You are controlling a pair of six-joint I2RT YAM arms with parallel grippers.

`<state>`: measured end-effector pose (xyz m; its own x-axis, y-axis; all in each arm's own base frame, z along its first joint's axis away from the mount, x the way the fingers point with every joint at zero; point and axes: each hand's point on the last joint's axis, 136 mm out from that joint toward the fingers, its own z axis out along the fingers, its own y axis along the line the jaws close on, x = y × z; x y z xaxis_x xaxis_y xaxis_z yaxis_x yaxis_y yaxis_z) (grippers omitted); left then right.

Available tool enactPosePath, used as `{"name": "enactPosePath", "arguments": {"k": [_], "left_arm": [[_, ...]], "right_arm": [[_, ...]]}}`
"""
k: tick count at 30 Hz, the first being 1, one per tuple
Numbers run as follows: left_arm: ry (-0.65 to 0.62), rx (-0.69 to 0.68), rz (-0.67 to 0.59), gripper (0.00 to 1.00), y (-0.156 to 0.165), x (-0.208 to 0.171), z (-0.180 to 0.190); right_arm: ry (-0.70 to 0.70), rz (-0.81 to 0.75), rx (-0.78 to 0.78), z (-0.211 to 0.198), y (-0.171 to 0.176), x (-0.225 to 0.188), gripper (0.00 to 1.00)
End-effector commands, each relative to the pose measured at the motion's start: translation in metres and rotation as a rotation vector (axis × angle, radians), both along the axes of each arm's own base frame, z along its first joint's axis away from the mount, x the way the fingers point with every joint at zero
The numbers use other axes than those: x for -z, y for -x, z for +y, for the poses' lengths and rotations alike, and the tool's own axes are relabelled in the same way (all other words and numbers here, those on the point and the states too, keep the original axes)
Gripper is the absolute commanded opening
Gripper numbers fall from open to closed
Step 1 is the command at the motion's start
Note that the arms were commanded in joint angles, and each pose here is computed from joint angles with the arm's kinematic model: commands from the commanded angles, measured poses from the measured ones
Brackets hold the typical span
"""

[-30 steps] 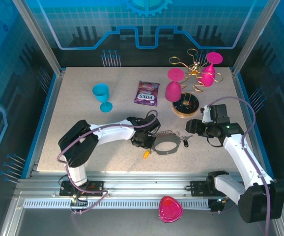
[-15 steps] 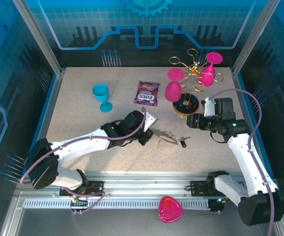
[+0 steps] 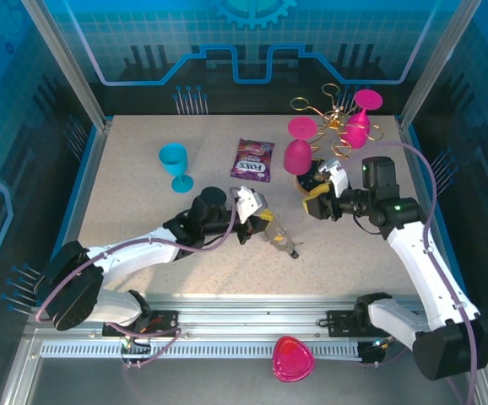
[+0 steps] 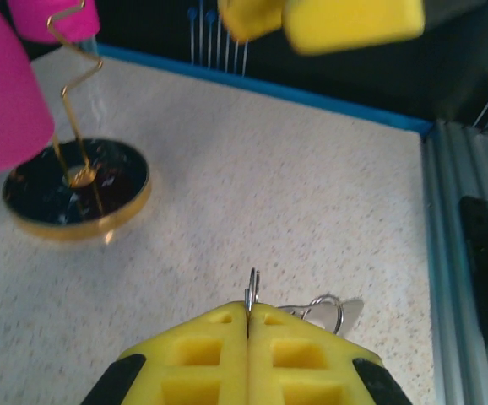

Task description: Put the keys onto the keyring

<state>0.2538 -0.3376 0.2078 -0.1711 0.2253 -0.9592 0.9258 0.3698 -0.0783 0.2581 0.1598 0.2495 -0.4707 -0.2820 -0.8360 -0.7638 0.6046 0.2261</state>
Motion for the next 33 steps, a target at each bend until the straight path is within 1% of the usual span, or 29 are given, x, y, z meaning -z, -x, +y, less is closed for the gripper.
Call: {"name": "enactPosePath", "arguments": {"k": [1, 4, 9, 14, 21, 33], "left_arm": [[0.103, 0.111, -0.114, 0.0, 0.012, -0.032, -0.007], [0.124, 0.119, -0.128, 0.0, 0.014, -0.038, -0.008], [0.179, 0.127, -0.133, 0.0, 0.016, -0.053, -0.008], [0.23, 0.134, -0.12, 0.0, 0.019, -0.063, -0.008], [0.274, 0.163, -0.102, 0.0, 0.025, -0.073, -0.01], [0.307, 0.189, -0.089, 0.0, 0.03, -0.081, -0.01]], "right_arm": [[-0.011, -0.223, -0.216, 0.021, 0.015, -0.011, 0.4], [0.01, -0.267, -0.306, 0.028, 0.028, -0.006, 0.37], [-0.003, -0.264, -0.389, 0.033, 0.046, -0.005, 0.35], [-0.027, -0.284, -0.446, 0.04, 0.057, -0.007, 0.28], [-0.038, -0.309, -0.475, 0.047, 0.058, -0.01, 0.23], [-0.055, -0.309, -0.472, 0.056, 0.05, -0.012, 0.24]]}}
